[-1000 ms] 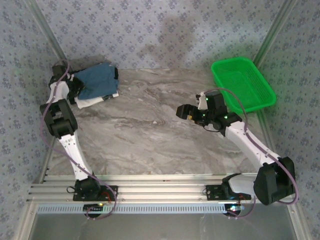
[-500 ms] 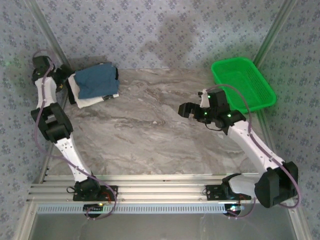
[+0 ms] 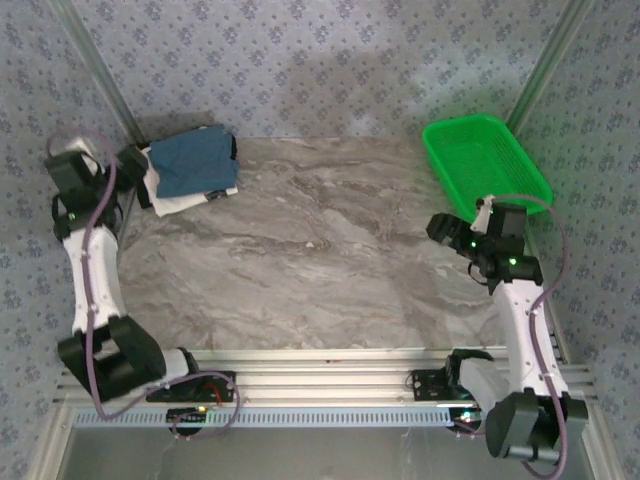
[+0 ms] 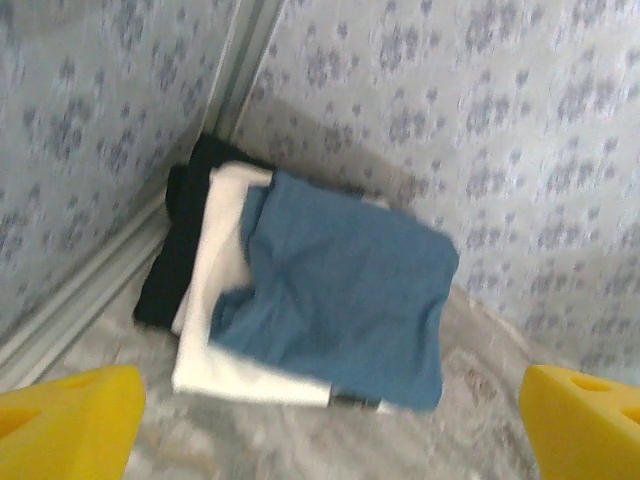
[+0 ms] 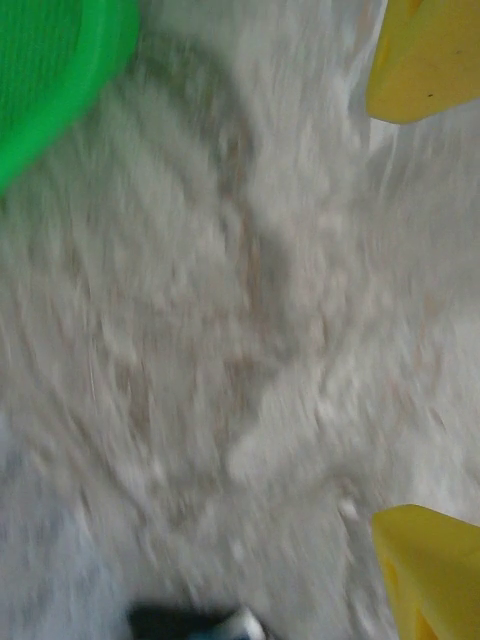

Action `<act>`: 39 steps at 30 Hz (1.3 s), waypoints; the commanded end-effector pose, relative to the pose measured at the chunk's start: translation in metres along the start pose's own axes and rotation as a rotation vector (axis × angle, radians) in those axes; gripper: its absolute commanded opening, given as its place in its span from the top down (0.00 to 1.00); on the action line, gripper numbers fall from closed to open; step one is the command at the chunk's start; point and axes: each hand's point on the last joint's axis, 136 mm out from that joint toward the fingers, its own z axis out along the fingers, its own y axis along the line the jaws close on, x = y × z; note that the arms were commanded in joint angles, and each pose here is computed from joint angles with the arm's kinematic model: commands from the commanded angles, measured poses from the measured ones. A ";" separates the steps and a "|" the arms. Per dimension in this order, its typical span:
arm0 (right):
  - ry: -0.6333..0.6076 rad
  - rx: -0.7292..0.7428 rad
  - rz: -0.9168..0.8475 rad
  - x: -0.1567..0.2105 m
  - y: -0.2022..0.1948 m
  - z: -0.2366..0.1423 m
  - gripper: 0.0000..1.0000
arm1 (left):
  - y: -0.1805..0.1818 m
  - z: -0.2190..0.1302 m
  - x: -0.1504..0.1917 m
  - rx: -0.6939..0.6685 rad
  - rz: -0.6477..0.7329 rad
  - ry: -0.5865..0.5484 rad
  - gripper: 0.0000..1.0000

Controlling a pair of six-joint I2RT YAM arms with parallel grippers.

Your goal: Fold and stack the t-shirts

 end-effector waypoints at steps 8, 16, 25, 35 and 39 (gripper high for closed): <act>-0.315 0.344 -0.157 0.004 -0.102 0.033 0.00 | 0.035 -0.007 0.154 0.007 0.091 0.102 0.00; -0.394 0.232 -0.238 0.004 -0.078 0.073 0.00 | 0.020 0.024 0.174 0.027 0.252 -0.109 0.00; -0.453 0.173 -0.342 -0.011 -0.067 0.105 0.00 | 0.016 0.061 0.206 0.035 0.478 -0.093 0.00; -0.374 0.193 -0.459 -0.003 -0.051 0.132 0.00 | 0.023 0.084 0.221 0.021 0.481 -0.022 0.00; -0.360 0.157 -0.468 -0.001 -0.047 0.134 0.00 | 0.021 0.084 0.220 0.020 0.488 -0.032 0.00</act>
